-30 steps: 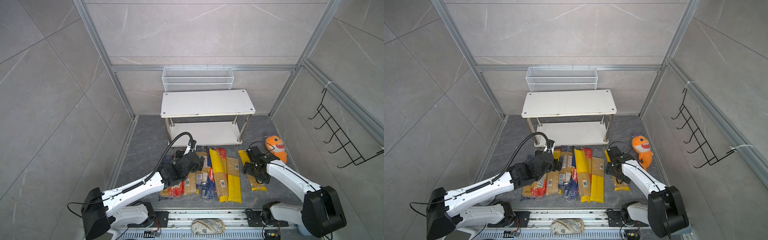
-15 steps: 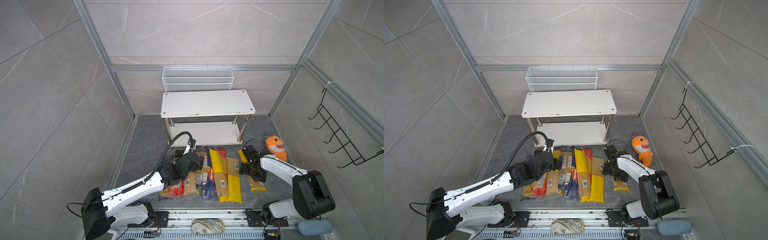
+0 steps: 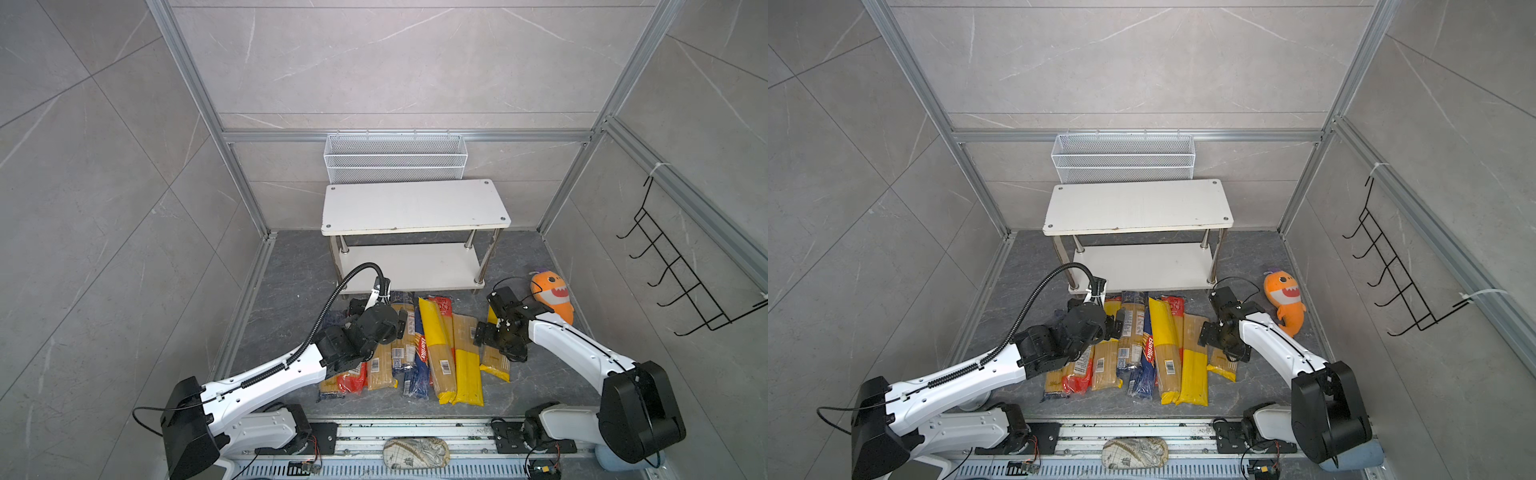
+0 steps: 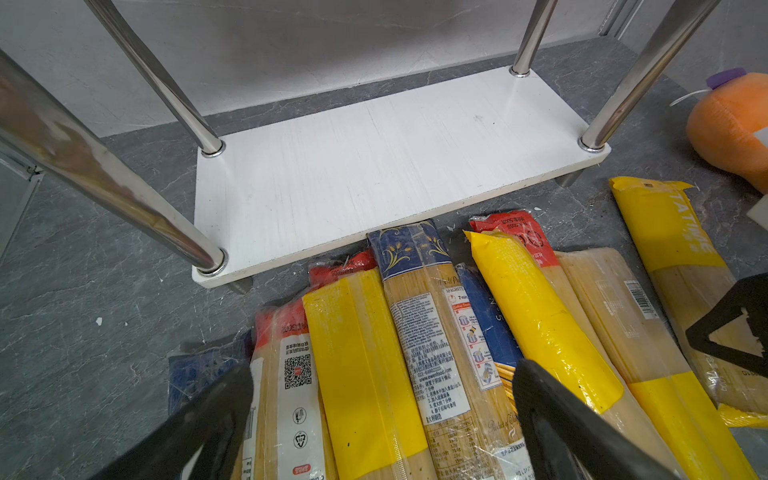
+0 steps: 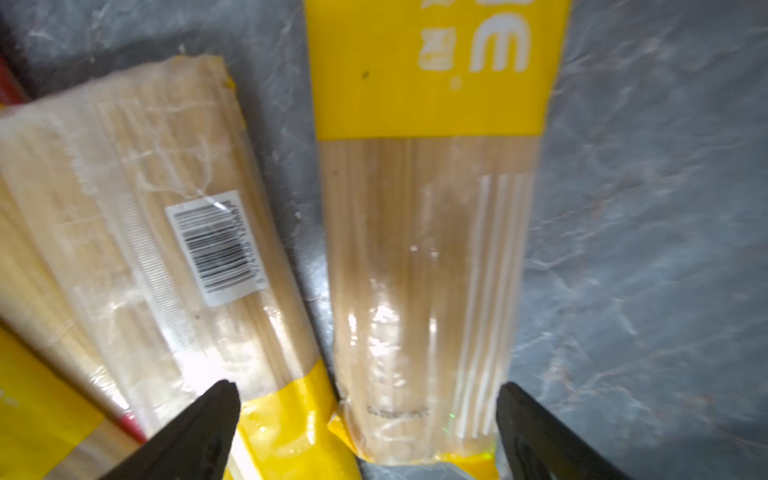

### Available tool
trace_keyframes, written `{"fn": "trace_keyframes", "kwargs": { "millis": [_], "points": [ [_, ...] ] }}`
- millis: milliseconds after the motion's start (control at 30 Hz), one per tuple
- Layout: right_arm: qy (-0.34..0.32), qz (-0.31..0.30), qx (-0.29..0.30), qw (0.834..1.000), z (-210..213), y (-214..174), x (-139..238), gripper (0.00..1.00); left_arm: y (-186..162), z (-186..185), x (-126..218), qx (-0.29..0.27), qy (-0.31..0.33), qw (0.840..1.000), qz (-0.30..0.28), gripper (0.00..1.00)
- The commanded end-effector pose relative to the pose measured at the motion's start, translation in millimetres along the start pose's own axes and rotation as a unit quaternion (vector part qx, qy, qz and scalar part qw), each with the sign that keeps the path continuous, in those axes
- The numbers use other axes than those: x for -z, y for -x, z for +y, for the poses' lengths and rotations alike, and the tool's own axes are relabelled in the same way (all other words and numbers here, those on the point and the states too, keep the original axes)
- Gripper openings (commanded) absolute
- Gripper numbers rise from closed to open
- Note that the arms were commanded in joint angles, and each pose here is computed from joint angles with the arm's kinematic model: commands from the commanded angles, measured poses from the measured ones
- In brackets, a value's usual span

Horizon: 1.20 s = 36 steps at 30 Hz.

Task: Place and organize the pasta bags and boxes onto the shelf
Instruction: 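Close the right gripper on the yellow-banded spaghetti bag's end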

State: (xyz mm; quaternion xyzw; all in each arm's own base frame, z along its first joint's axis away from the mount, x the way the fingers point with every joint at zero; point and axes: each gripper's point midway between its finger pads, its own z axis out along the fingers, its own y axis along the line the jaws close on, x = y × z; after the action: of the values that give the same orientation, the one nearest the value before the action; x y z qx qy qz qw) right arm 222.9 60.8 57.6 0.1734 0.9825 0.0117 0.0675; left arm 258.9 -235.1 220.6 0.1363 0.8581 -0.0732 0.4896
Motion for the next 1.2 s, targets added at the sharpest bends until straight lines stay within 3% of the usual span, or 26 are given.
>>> {"fn": "trace_keyframes", "kwargs": {
  "millis": [0, 633, 733, 800, 1000, 1100, 1167],
  "points": [
    [-0.071, 0.012, -0.019, 0.997, -26.9, -9.0, 1.0, 1.00, 19.6, -0.6, 7.9, 0.009, -0.002, 1.000, -0.028, 1.00],
    [-0.056, 0.044, -0.037, 0.997, -11.9, -8.8, -49.6, 1.00, 20.4, -3.8, 10.2, 0.019, -0.014, 0.999, -0.025, 1.00],
    [-0.058, 0.050, -0.038, 0.996, -12.7, -12.1, -55.0, 0.92, 20.2, -1.0, 12.4, 0.027, -0.012, 0.999, -0.026, 1.00],
    [-0.055, 0.051, -0.042, 0.996, -13.6, -14.7, -56.3, 0.82, 20.7, 0.3, 14.0, 0.028, -0.011, 0.999, -0.027, 1.00],
    [-0.041, 0.063, -0.052, 0.996, -14.4, -27.1, -59.0, 0.35, 22.2, 2.9, 16.1, 0.023, -0.006, 0.999, -0.026, 1.00],
    [-0.016, 0.064, -0.061, 0.996, -10.7, -33.8, -54.1, 0.02, 25.9, 1.4, 16.1, 0.013, -0.006, 1.000, -0.027, 1.00],
    [-0.008, 0.058, -0.069, 0.996, -11.9, -35.9, -44.8, 0.00, 29.8, -0.4, 15.9, 0.006, -0.006, 1.000, -0.028, 1.00]
  ]
}}
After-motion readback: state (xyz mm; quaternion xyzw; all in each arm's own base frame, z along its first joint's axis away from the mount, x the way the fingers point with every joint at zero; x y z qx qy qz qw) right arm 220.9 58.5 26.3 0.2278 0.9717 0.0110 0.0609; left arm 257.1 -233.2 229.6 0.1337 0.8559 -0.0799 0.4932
